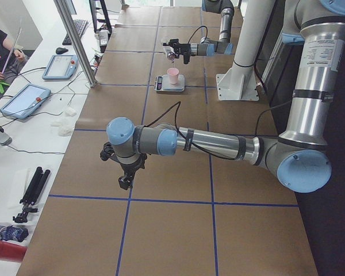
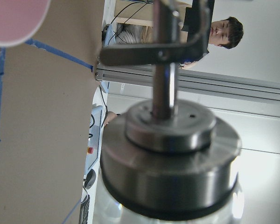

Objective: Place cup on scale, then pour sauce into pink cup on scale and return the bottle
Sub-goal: 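Tilt the bottle spout down into the pink cup with the right gripper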

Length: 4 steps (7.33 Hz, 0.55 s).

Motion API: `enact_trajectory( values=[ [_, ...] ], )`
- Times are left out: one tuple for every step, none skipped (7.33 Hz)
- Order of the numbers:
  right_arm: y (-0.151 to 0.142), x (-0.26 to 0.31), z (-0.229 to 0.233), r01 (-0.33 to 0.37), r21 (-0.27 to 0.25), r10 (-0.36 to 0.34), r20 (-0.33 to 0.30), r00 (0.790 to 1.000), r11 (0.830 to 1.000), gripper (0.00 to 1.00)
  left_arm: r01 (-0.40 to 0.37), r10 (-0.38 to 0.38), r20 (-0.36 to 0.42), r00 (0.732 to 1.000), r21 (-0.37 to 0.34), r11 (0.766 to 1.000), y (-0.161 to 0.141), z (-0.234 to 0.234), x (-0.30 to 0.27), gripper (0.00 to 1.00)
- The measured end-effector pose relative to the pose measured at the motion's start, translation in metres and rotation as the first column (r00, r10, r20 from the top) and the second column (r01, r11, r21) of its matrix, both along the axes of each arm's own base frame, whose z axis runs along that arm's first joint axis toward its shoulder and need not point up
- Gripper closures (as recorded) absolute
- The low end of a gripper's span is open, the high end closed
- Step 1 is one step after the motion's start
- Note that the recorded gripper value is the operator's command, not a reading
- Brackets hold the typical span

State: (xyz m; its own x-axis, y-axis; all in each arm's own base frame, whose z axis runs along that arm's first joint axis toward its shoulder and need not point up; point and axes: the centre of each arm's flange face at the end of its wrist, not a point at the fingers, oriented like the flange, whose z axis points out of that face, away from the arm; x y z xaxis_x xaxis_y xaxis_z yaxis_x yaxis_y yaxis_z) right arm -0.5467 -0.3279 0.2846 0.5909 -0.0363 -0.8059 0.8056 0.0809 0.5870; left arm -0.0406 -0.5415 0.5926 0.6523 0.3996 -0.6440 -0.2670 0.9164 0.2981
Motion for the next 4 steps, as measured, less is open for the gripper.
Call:
enact_trajectory(
  values=[
    [0.0006,-0.0003,0.0008,0.001,0.0,-0.001,0.001,1.0,1.0,1.0,0.001,-0.001,0.0,1.0,0.001,1.0,-0.0007,-0.0008,-0.0002,0.0],
    [0.001,-0.0004,0.0015,0.002,-0.001,-0.002,0.001,1.0,1.0,1.0,0.001,-0.001,0.0,1.0,0.002,1.0,-0.001,-0.0011,-0.0003,0.0],
    [0.0016,-0.0006,0.0029,0.004,-0.001,-0.004,0.0,1.0,1.0,1.0,0.001,-0.001,0.0,1.0,0.002,1.0,-0.0011,-0.0013,-0.0003,0.0],
    [0.002,-0.0006,0.0048,0.005,-0.002,-0.005,-0.003,1.0,1.0,1.0,0.001,-0.001,0.0,1.0,0.002,1.0,-0.0012,-0.0014,-0.0003,0.0]
  ],
)
